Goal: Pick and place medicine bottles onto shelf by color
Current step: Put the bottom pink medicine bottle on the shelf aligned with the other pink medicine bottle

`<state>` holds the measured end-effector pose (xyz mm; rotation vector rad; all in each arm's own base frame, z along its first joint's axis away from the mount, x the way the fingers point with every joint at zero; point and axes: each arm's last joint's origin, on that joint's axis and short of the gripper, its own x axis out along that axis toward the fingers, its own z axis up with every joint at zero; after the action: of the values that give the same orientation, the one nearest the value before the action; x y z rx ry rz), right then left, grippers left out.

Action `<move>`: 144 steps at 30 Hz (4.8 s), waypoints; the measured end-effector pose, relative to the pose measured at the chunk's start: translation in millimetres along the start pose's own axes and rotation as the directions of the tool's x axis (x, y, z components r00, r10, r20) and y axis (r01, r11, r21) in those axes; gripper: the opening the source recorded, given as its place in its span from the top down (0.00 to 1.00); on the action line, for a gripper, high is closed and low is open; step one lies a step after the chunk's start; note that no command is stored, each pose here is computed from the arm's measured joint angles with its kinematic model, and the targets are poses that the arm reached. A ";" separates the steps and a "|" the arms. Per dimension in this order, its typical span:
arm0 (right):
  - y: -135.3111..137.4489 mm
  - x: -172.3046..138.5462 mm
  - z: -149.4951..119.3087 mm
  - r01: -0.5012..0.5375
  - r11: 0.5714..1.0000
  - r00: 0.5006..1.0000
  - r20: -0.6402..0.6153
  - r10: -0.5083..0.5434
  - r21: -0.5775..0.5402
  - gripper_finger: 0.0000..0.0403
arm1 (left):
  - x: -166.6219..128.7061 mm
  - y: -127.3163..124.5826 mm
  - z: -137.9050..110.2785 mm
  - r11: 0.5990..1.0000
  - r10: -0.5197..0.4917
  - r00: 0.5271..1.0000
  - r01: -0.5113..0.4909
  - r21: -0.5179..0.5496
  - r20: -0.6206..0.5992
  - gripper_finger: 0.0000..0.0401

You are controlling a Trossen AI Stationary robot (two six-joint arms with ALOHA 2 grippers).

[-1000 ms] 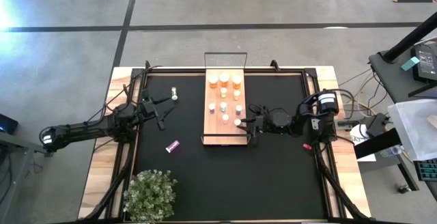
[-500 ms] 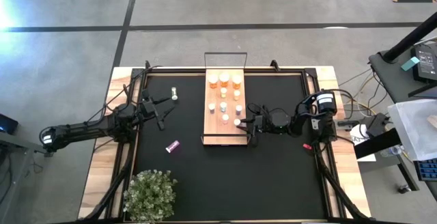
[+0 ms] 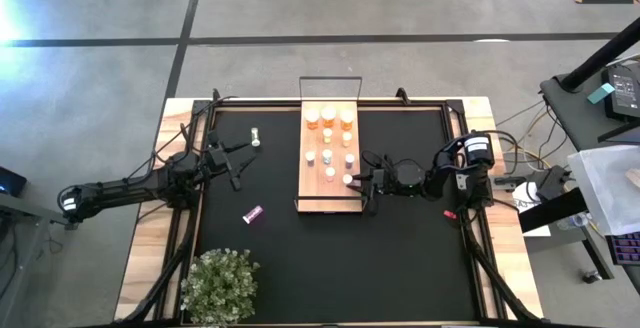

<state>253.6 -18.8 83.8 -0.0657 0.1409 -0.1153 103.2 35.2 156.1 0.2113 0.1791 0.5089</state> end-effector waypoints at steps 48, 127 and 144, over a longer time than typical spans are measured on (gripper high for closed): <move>-4.1 -26.6 41.0 -0.020 1.000 0.945 -0.326 0.020 0.002 0.57 | 0.0 0.0 0.0 1.000 0.000 1.000 0.000 0.000 0.000 0.50; -29.7 63.0 95.2 -0.381 0.920 0.700 -0.678 0.225 -0.088 0.64 | 0.0 0.0 0.0 1.000 0.000 1.000 0.000 0.000 0.000 0.50; -29.9 56.6 101.7 -0.364 0.929 0.700 -0.678 0.225 -0.067 0.73 | 0.0 0.0 0.0 1.000 0.000 1.000 0.000 0.000 0.000 0.50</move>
<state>320.6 -49.4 178.8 -0.2000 0.8845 0.2124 103.2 35.2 156.1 0.2117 0.1795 0.5088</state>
